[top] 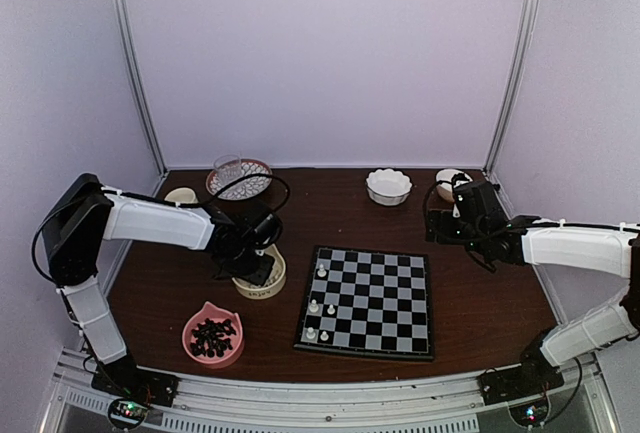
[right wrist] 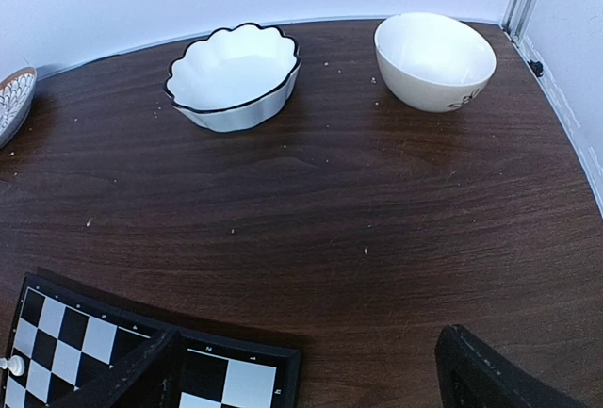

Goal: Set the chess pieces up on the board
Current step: Pick up the knight from the storage box.

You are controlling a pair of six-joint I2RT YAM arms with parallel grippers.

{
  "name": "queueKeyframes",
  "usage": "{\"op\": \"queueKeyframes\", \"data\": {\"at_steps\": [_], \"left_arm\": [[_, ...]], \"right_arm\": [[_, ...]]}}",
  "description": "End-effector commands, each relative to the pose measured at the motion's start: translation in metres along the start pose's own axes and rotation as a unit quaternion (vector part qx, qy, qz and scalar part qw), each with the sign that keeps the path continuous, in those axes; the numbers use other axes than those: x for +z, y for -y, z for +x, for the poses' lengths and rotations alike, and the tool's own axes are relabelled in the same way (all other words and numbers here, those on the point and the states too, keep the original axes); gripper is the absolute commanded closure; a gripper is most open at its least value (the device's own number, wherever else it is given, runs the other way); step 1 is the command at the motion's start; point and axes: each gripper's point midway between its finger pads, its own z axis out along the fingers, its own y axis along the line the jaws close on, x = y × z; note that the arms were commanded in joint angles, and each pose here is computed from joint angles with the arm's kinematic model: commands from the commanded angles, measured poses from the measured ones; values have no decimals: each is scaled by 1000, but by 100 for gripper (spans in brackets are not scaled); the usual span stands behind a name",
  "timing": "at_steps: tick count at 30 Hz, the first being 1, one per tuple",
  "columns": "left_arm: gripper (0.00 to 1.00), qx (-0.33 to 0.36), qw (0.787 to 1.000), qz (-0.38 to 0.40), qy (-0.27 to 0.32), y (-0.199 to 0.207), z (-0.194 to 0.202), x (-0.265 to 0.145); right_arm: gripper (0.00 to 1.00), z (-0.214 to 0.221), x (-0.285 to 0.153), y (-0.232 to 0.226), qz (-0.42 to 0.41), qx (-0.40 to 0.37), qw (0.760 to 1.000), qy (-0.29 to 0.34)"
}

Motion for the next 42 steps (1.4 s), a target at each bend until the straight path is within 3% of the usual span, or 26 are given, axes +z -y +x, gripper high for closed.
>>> {"op": "queueKeyframes", "data": {"at_steps": [1, 10, 19, 22, 26, 32, 36, 42], "left_arm": [[83, -3, 1000, -2, 12, -2, -9, -6], [98, 0, 998, 25, 60, 0, -19, -24], [99, 19, 985, 107, 135, 15, -24, -62], [98, 32, 971, 164, 174, 28, -27, -81], [98, 68, 935, 272, 217, 60, -28, -110], [98, 104, 891, 369, 242, 90, -24, -136], [98, 130, 867, 420, 236, 109, -18, -147], [97, 181, 836, 463, 232, 139, -5, -164]], "right_arm": [[5, -13, -7, -2, 0, 1, 1000, 18], [5, -15, -9, -1, 0, 2, 1000, 24], [5, -14, -6, -9, -19, 0, 1000, 16], [5, -14, -10, -28, -67, -9, 998, 12], [5, -18, -23, -58, -138, -31, 989, 33], [5, -16, -33, -86, -192, -58, 979, 41], [6, -3, -59, -142, -330, -94, 939, 33], [10, 19, -66, -176, -370, -145, 918, 14]]}}
